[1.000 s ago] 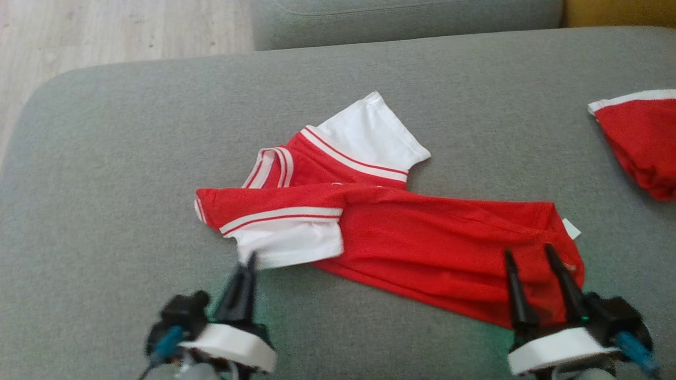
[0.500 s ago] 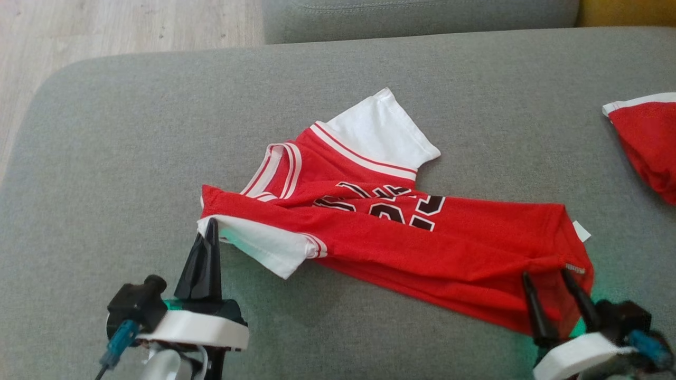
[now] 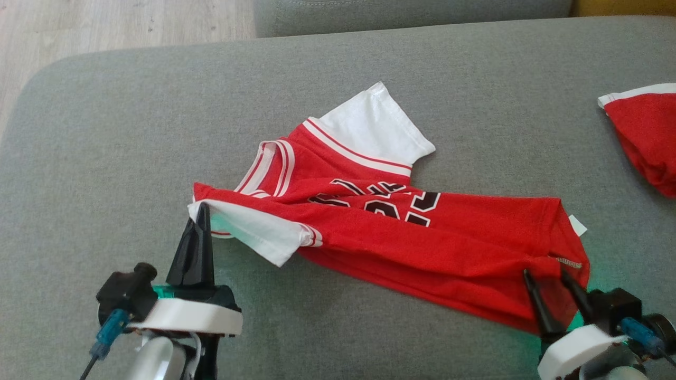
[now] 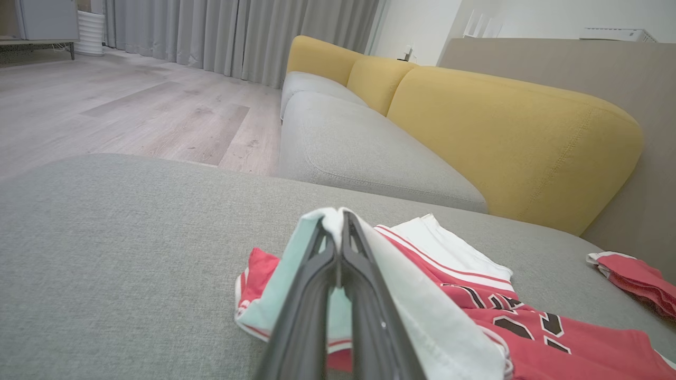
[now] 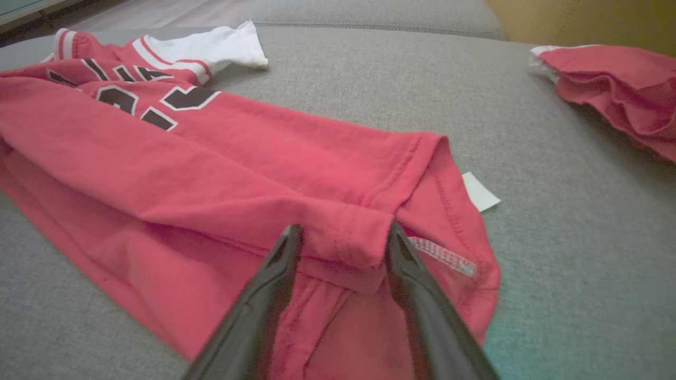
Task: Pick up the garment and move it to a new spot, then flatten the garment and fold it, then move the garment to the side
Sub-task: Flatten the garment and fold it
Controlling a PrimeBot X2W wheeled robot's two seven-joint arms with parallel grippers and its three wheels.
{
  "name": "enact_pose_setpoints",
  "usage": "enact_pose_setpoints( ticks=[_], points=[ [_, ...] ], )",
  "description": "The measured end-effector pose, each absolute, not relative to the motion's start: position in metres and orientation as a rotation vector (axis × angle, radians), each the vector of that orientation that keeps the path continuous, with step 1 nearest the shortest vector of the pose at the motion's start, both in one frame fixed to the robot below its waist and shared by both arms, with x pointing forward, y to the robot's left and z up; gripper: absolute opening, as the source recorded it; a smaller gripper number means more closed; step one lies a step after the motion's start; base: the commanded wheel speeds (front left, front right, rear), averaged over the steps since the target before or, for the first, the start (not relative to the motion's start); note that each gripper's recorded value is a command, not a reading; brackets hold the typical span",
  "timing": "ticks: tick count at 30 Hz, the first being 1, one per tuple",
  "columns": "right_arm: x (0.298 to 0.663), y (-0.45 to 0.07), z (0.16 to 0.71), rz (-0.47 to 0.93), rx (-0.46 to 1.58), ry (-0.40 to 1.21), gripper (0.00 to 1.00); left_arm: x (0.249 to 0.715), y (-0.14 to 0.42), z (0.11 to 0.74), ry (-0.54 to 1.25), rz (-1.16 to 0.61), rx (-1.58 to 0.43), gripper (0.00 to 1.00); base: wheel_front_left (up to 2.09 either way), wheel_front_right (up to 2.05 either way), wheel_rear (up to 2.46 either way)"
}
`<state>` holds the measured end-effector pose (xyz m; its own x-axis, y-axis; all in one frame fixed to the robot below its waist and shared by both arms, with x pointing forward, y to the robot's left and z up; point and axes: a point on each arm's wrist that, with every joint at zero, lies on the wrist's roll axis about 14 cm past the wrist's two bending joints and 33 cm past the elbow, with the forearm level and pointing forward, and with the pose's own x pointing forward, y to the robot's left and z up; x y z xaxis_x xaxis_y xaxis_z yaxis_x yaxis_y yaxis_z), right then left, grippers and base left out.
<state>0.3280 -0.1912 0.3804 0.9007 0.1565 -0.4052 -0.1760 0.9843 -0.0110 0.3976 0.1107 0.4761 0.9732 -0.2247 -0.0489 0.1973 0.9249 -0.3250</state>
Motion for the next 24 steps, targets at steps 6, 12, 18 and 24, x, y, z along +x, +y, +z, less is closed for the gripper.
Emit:
enact_pose_setpoints(
  ticks=[6, 12, 18, 24],
  points=[
    [0.33, -0.188, 0.385, 0.169, -0.008, 0.41, 0.0, 0.398, 0.113, 0.48, 0.074, -0.211, -0.333, 0.0, 0.0, 0.0, 0.0],
    [0.344, -0.198, 0.42, 0.126, 0.046, 0.28, 0.0, 0.404, 0.107, 0.514, -0.026, -0.26, -0.352, 0.0, 0.0, 0.0, 0.0],
    [0.393, -0.216, 0.506, 0.124, 0.034, 0.042, 0.0, 0.441, 0.094, 0.612, -0.238, -0.407, -0.326, 0.0, 0.0, 0.0, 0.0],
    [0.484, -0.219, 0.633, 0.173, -0.063, -0.219, 0.0, 0.5, 0.076, 0.717, -0.4, -0.517, -0.222, 0.0, 0.0, 0.0, 0.0]
  ],
)
